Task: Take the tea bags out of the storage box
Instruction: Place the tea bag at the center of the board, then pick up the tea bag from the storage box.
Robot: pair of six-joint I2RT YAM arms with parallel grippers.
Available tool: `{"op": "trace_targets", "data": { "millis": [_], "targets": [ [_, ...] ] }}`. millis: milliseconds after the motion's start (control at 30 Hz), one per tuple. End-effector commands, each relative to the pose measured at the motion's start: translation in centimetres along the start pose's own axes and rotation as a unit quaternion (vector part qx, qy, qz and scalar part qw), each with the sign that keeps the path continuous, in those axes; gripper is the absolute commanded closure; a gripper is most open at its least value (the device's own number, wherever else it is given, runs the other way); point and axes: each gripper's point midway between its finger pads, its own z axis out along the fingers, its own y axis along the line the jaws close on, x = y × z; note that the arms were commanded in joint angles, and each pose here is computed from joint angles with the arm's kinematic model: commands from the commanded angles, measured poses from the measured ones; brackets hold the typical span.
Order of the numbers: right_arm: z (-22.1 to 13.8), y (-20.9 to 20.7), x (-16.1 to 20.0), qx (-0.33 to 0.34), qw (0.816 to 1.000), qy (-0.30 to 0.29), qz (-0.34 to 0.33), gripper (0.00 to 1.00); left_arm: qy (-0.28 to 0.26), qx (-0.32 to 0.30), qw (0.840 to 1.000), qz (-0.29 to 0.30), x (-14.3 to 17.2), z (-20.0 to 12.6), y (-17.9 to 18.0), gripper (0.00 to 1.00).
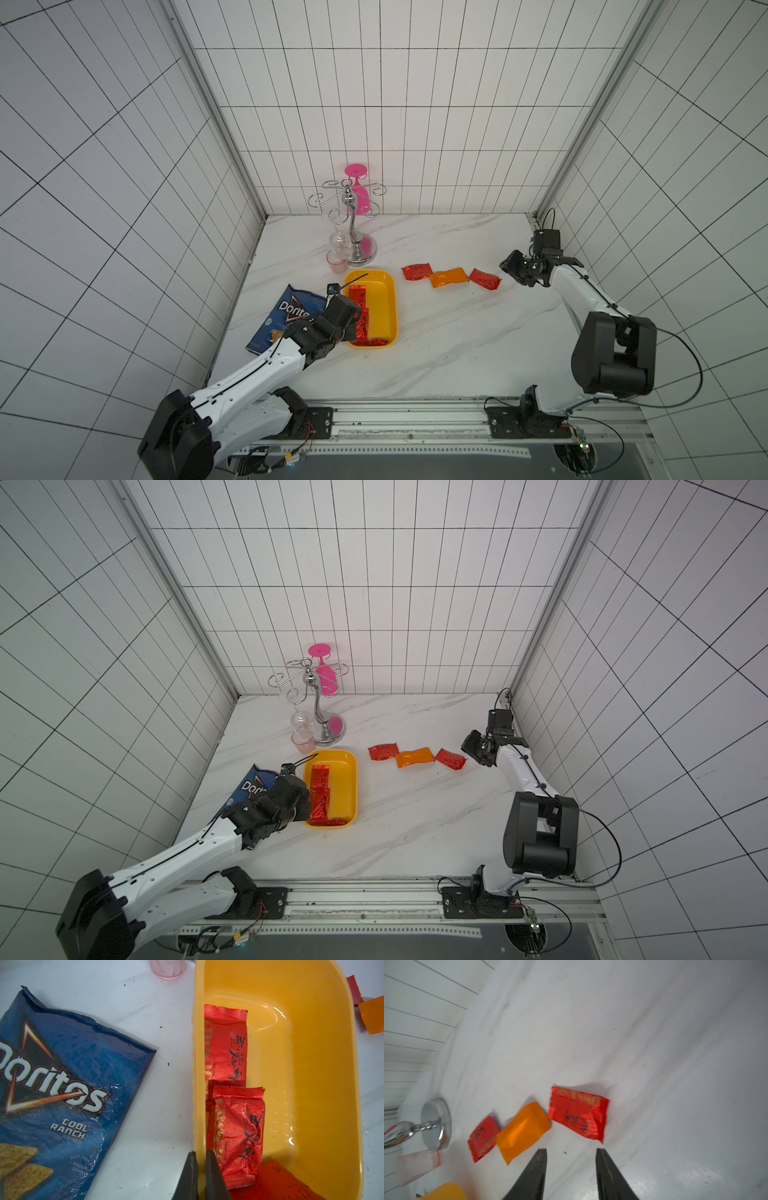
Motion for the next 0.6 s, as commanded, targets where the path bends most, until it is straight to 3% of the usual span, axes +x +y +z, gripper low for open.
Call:
{"op": "trace_targets", "data": {
  "millis": [0,167,300,433,567],
  "targets": [
    [-2.0,11.9,3.2,-0.159,0.976,0.014,-0.150,0.58,-0.013,0.007,1.000,-0.003,-0.5,-0.2,-0.3,1.00],
    [-2.2,21.7,14.1,-0.287,0.903,0.118,-0.297,0.57,-0.016,0.012,1.000,-0.004,-0.5,-0.3,-0.3,1.00],
    [-0.8,24.7,22.6,-0.305,0.846,0.192,-0.394,0.52,-0.015,0.013,1.000,-0.003,-0.5,-0.2,-0.3,1.00],
    [1.0,26.5,27.9,-0.311,0.814,0.254,-0.419,0.47,-0.017,0.013,1.000,-0.004,-0.5,-0.3,-0.3,1.00],
    [3.2,27.6,30.7,-0.303,0.801,0.279,-0.435,0.46,-0.018,0.013,1.000,-0.005,-0.5,-0.3,-0.3,1.00]
  ]
}}
